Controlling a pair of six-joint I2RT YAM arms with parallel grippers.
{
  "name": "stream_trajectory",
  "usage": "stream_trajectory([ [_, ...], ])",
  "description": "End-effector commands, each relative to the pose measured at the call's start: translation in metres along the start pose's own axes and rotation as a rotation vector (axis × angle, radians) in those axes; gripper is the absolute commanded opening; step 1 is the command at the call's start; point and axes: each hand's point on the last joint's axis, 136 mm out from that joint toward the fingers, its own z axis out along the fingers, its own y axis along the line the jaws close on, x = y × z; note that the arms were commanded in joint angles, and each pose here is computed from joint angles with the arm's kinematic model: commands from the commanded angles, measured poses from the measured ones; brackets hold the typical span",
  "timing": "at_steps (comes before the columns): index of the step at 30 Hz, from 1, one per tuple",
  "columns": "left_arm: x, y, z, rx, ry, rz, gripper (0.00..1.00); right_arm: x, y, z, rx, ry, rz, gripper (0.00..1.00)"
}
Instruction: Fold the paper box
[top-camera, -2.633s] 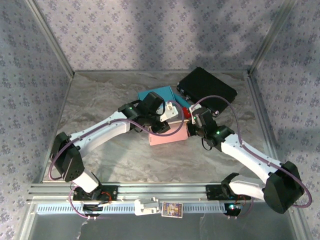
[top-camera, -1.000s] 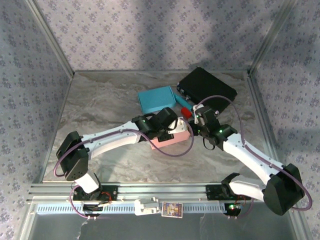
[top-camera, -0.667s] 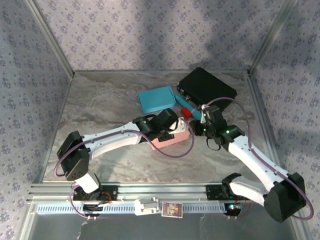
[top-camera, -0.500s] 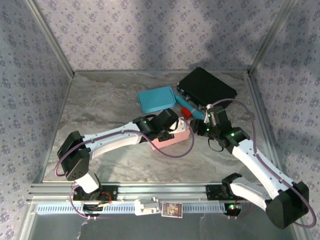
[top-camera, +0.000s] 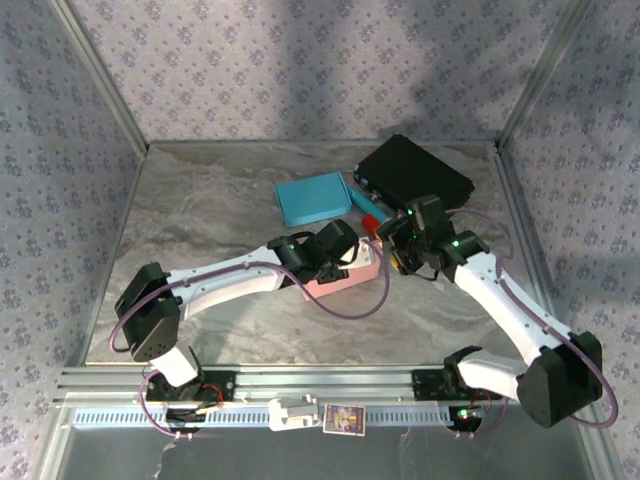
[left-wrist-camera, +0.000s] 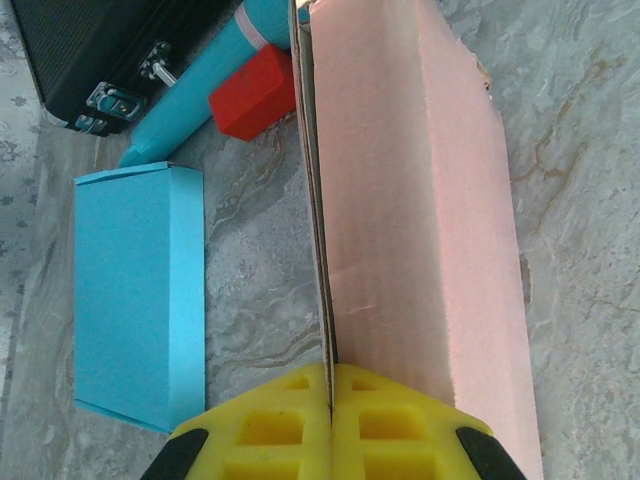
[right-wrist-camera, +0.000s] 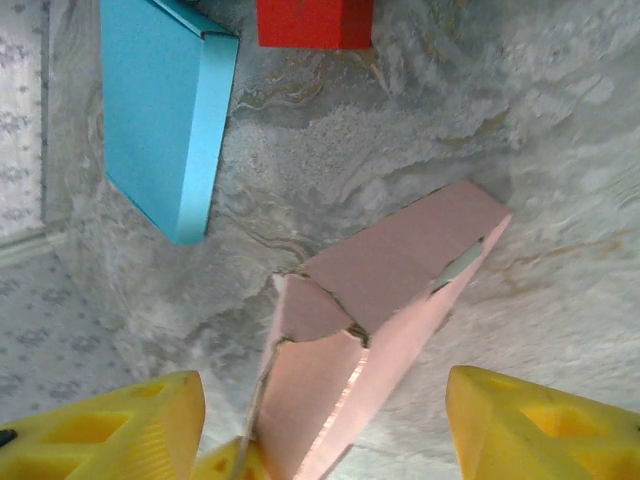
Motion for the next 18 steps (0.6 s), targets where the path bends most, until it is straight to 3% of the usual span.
stream_trajectory([
  [1,0.037,-0.032,0.016,0.085,0.142,0.086,0.01,0.010,0.012,0.003,0.008,0.072,0.146,0.68],
  [12,0.033,-0.032,0.013,0.074,0.132,0.108,0.01,0.019,0.006,0.030,0.087,0.149,0.128,0.68],
  [18,0.028,-0.027,0.011,0.062,0.120,0.099,0.06,0.021,-0.002,0.042,0.112,0.164,0.125,0.64],
])
